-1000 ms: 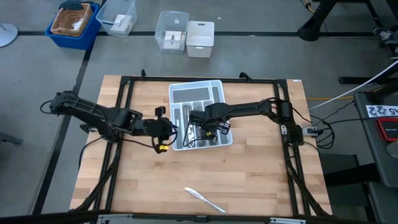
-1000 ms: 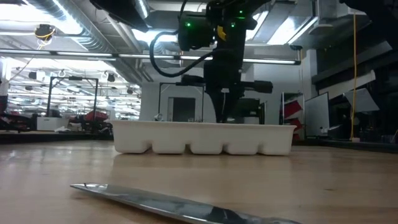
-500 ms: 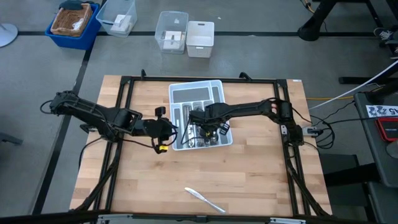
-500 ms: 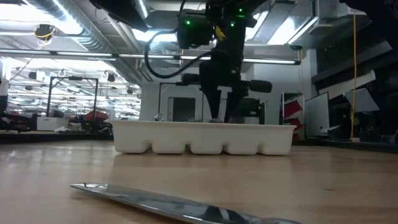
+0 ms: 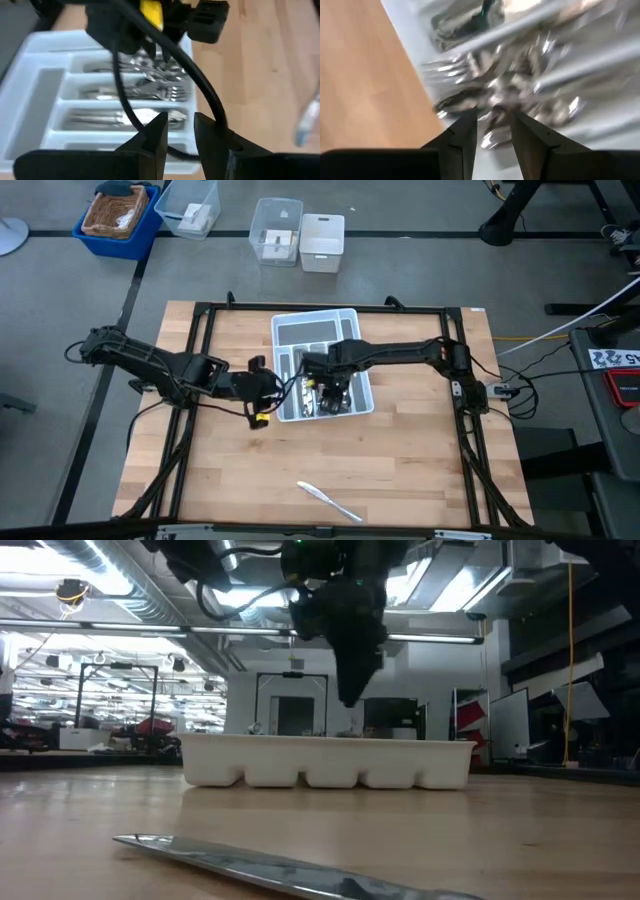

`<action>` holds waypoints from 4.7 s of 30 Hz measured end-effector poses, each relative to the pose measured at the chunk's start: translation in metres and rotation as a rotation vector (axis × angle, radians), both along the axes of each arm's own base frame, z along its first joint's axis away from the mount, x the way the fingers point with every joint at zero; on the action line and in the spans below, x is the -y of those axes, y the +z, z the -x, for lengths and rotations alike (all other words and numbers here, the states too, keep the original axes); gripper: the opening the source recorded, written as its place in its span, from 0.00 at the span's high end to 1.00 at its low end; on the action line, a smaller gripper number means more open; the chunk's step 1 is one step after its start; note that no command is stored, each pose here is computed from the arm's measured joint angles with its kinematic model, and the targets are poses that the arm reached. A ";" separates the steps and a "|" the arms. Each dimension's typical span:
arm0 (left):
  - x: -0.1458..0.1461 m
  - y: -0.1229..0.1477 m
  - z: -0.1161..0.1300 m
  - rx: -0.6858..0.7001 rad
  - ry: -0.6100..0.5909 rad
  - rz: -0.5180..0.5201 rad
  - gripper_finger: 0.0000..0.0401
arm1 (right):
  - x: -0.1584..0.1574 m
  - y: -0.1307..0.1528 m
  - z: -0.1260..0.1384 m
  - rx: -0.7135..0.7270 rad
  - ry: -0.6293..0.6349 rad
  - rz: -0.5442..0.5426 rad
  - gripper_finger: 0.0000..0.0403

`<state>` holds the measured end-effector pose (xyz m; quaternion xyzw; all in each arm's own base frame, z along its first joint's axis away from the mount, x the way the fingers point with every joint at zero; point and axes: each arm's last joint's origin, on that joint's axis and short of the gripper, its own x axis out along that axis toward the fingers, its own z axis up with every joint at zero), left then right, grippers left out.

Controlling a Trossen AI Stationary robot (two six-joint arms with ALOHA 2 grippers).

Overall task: Sort silverware
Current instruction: Adjust the white cutlery tray, then put the silver table knife into the white cutlery tray

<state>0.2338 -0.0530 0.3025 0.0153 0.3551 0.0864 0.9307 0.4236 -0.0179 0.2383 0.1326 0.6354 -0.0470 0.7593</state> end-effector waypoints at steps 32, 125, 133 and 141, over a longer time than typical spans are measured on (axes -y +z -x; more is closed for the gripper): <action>0.006 -0.151 -0.029 -0.171 0.126 0.112 0.79 | -0.064 -0.064 0.066 -0.416 -0.020 0.272 0.70; 0.195 -0.149 -0.172 0.010 -0.539 0.252 0.79 | -0.251 0.067 0.153 0.219 -0.011 -0.342 0.70; 0.191 -0.158 -0.169 -0.063 -0.591 0.156 0.79 | -0.259 0.067 0.160 0.215 0.007 -0.348 0.70; 0.192 -0.167 -0.170 -0.079 -0.573 0.170 0.78 | -0.259 0.067 0.160 0.214 0.007 -0.349 0.70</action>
